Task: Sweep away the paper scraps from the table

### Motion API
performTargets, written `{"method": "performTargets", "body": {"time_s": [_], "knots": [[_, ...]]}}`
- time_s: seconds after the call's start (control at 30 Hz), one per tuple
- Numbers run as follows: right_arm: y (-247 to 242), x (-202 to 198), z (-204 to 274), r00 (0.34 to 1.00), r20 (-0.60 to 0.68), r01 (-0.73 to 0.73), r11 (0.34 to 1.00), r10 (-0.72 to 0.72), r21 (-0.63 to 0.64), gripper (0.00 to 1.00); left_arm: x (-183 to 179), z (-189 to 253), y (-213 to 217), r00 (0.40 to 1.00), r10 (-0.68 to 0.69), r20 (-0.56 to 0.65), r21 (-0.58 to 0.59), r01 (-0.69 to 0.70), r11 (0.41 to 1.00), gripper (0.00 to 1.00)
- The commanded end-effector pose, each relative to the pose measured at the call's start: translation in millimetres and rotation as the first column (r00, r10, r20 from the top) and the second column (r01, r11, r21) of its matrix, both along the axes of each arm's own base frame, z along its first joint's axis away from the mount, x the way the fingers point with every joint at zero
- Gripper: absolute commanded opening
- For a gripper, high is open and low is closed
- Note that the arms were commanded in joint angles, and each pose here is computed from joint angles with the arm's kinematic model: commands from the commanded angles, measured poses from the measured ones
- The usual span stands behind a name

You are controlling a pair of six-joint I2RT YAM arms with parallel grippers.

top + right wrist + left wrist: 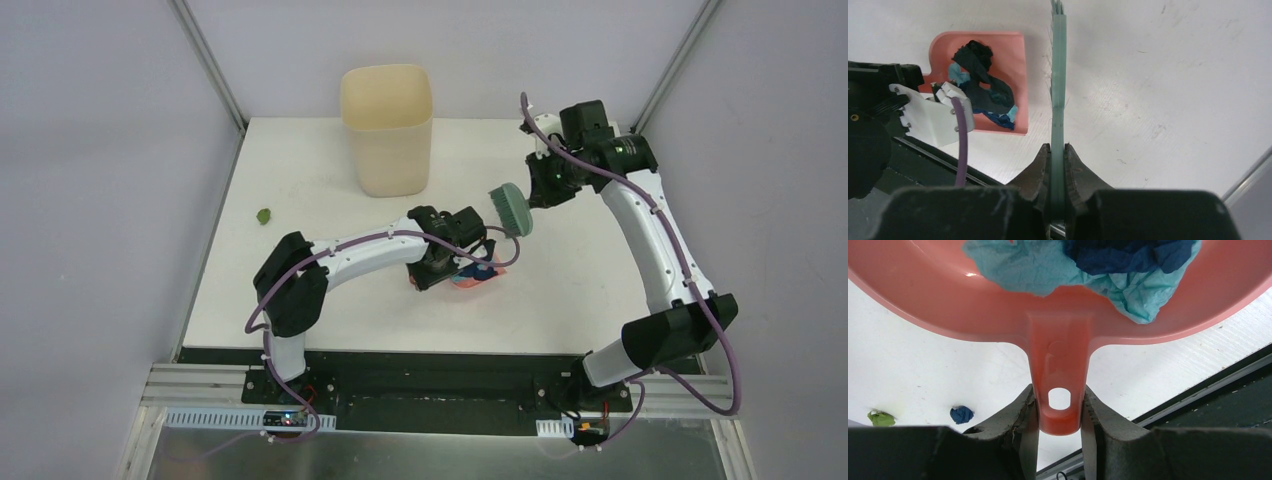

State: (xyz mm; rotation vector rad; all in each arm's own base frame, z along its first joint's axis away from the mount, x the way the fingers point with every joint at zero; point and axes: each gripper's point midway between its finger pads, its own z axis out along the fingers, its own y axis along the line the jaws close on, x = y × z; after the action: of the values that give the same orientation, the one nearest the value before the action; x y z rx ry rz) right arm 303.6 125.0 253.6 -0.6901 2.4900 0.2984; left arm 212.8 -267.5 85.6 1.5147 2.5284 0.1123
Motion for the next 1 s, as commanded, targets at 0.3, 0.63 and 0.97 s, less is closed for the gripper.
{"method": "performTargets", "body": {"time_s": [0.3,0.63,0.97], "knots": [[-48,-26,-26,0.984,-0.041,0.178,0.978,-0.174,0.112,0.0,14,74,4,0.987,0.009,0.163,-0.09,0.006,0.996,0.0],[-7,-93,-55,0.995,-0.097,0.068,0.92,-0.032,0.386,0.0,36,132,12,0.962,0.102,0.253,-0.129,-0.071,0.989,0.0],[15,-110,-49,0.995,0.006,-0.091,0.835,0.104,0.543,0.0,62,170,25,0.937,0.212,0.277,-0.196,-0.161,0.967,0.0]]}}
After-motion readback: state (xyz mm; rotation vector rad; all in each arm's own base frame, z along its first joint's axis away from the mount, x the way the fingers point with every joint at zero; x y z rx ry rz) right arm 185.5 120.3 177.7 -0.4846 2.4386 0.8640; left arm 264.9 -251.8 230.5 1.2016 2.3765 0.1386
